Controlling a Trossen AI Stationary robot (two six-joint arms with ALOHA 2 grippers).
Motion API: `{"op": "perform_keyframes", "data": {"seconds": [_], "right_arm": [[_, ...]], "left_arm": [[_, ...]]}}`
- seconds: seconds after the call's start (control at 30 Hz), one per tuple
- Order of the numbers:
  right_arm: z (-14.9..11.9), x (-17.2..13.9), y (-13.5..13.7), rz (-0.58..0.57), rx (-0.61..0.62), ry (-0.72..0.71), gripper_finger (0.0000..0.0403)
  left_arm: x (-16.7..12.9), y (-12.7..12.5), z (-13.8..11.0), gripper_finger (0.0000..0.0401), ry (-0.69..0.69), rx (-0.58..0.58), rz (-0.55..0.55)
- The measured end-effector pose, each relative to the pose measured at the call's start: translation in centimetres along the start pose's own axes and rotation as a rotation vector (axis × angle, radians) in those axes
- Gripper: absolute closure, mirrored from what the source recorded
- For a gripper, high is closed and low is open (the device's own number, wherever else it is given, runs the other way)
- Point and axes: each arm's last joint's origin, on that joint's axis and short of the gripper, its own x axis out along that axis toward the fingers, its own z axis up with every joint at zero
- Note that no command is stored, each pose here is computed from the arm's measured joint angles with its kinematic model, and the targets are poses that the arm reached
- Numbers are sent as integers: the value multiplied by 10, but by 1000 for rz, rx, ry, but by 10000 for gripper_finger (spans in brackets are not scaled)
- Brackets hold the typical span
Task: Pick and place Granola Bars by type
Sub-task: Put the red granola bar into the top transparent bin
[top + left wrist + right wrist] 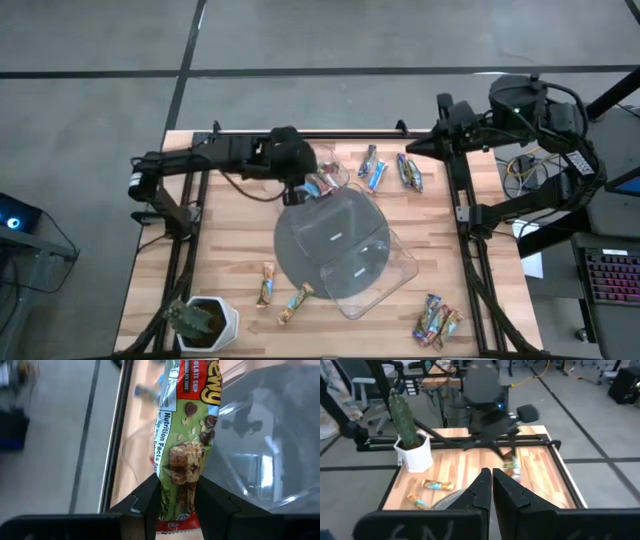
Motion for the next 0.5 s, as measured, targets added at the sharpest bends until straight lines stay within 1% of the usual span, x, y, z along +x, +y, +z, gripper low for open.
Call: {"op": "perform_keyframes", "data": {"seconds": [0.07,0.23,0.4,0.5], "right_arm": [[-1,0,1,21,-1,7,394],[-2,0,1,26,-20,22,394],[-2,0,1,25,-41,23,394],[-3,0,1,24,-43,32,394]], "left_arm": [[10,5,-5,307,36,-40,-3],[33,11,-19,307,121,-101,-60],[58,16,-36,307,215,-124,-57],[71,16,-42,307,226,-144,-74]]}}
